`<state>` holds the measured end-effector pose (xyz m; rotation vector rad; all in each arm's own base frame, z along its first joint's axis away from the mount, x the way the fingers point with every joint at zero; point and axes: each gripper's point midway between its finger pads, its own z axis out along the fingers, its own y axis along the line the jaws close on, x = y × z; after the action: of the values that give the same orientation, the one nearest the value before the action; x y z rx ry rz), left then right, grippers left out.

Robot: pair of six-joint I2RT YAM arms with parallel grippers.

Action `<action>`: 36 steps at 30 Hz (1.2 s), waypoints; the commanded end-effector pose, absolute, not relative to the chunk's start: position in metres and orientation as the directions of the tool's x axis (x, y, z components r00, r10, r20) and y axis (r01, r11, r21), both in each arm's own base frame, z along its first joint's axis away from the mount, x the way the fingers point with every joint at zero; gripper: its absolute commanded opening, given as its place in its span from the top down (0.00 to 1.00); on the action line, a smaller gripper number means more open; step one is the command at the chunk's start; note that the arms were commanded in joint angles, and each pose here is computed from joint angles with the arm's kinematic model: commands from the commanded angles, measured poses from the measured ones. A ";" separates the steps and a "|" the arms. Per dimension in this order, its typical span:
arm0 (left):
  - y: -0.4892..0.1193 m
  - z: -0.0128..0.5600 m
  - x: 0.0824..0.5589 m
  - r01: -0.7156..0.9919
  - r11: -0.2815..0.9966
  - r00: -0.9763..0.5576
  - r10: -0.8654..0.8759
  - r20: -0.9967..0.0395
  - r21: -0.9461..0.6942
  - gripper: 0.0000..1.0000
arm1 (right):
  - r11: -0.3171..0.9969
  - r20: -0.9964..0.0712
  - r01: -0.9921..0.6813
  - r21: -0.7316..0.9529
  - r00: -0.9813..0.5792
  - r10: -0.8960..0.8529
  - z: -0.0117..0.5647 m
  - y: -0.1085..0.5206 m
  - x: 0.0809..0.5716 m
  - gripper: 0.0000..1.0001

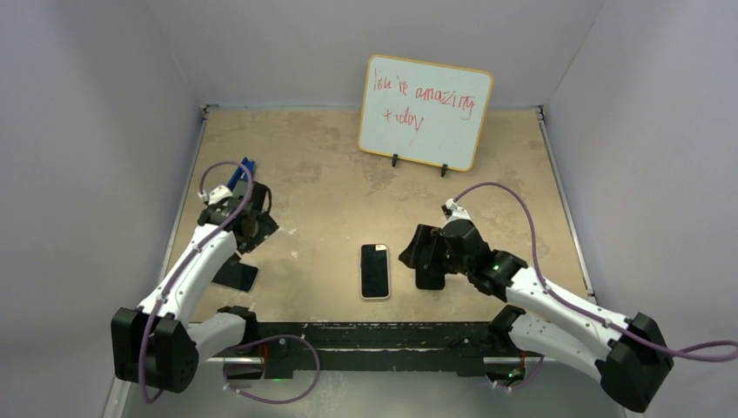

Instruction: Put the phone into the phone case

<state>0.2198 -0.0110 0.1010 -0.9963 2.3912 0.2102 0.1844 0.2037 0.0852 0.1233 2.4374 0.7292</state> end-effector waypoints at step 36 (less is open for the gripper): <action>0.052 0.001 0.177 -0.936 0.351 -0.336 -0.913 -0.232 -0.028 0.22 | 0.829 -0.589 -0.194 0.525 -0.786 0.189 0.108 0.191 0.169 0.01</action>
<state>0.1792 0.0570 0.0099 -1.6239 2.4154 0.1963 0.1639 0.1925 0.0965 0.0097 2.3832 0.7860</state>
